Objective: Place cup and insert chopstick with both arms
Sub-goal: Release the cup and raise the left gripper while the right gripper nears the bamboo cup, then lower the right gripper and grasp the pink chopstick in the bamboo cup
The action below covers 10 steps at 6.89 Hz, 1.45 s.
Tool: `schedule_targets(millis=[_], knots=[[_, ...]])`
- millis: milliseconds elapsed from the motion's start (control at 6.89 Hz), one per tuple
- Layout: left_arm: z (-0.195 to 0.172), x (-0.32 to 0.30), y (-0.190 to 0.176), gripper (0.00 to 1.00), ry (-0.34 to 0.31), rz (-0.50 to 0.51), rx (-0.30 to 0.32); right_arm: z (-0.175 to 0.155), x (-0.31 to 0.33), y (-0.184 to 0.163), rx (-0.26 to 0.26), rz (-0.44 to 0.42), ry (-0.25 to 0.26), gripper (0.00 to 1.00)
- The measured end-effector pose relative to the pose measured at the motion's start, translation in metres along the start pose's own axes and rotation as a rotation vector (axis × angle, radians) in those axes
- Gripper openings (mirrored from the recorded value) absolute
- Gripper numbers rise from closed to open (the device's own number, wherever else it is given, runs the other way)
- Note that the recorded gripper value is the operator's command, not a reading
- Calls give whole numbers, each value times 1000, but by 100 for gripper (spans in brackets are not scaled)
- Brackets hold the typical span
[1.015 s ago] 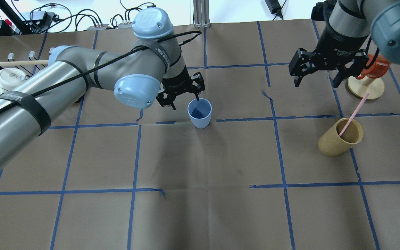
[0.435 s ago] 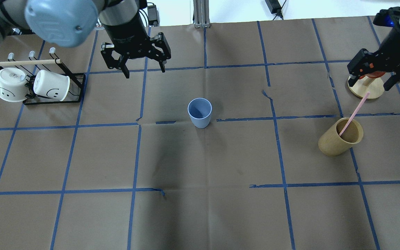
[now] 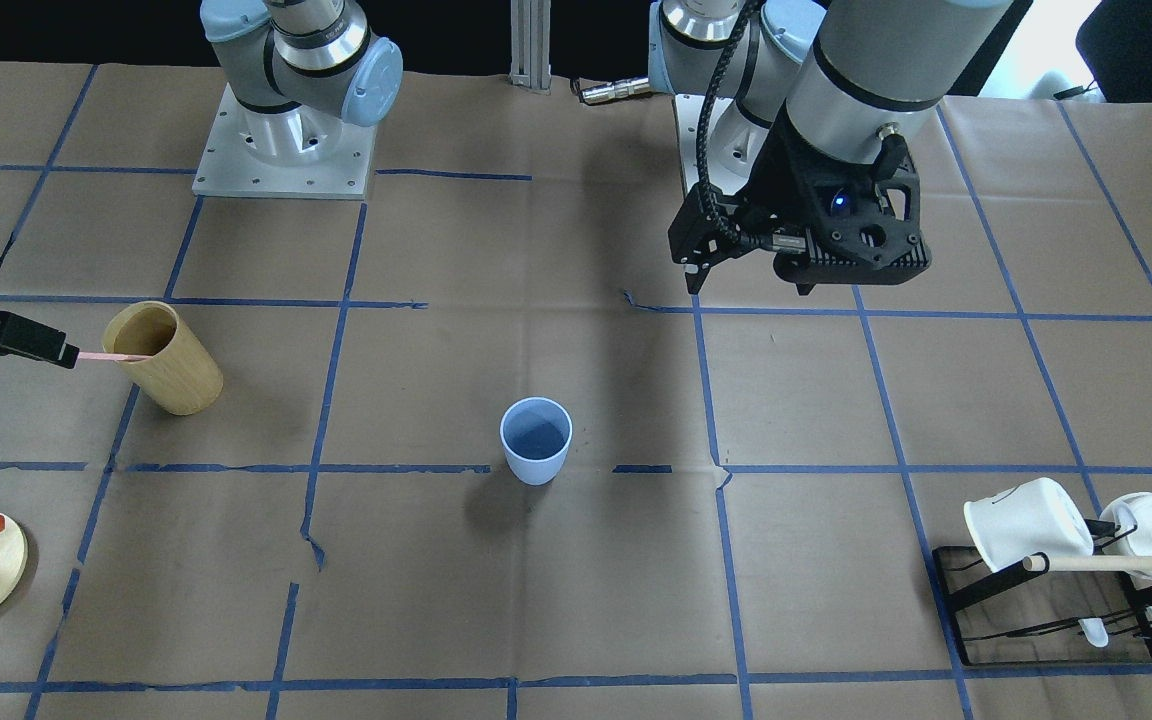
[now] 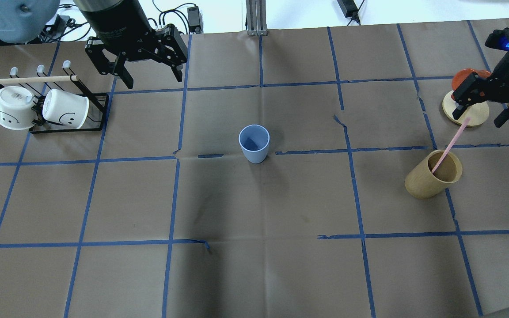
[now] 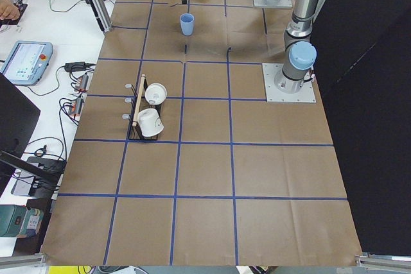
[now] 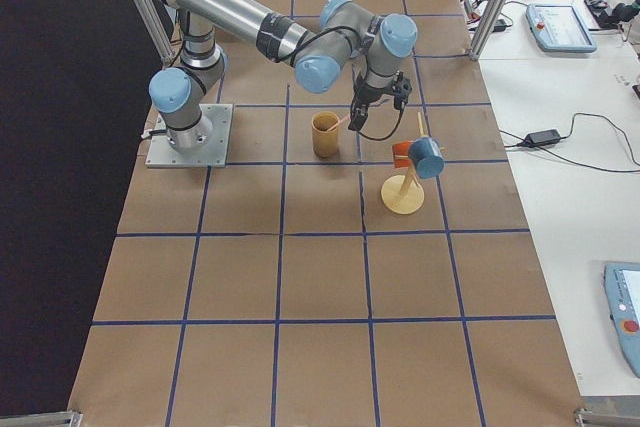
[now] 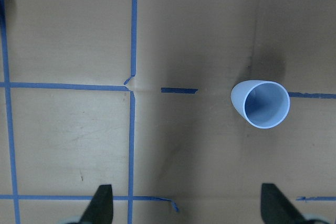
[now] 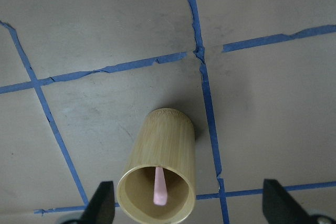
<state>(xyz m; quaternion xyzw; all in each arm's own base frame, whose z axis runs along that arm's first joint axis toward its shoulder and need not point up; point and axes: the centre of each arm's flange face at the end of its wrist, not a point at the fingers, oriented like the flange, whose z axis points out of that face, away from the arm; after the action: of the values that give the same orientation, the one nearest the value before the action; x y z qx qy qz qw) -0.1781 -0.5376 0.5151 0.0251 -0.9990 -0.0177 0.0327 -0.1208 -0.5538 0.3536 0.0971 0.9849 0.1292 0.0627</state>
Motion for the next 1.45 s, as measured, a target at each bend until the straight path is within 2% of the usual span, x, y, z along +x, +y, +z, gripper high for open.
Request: schedule_targets(millis=[290, 580, 725, 870, 1015, 1305, 1450], knots=[[3, -15, 17, 100, -6, 28, -15, 9, -1, 1, -41, 11, -30, 99], [12, -28, 47, 100, -15, 43, -9, 16, -4, 0, -51, 7, -64, 95], [15, -31, 55, 100, -21, 49, 6, 20, -5, -2, -54, 2, -70, 83], [17, -32, 56, 100, -23, 51, 25, 22, -5, -3, -56, 0, -77, 57], [16, -33, 54, 100, -23, 52, 44, 23, -6, -4, -59, -1, -79, 35], [13, -32, 51, 100, -22, 51, 61, 24, -6, -3, -66, -3, -77, 7], [12, -32, 50, 100, -21, 51, 65, 23, -6, -2, -66, -3, -77, 2]])
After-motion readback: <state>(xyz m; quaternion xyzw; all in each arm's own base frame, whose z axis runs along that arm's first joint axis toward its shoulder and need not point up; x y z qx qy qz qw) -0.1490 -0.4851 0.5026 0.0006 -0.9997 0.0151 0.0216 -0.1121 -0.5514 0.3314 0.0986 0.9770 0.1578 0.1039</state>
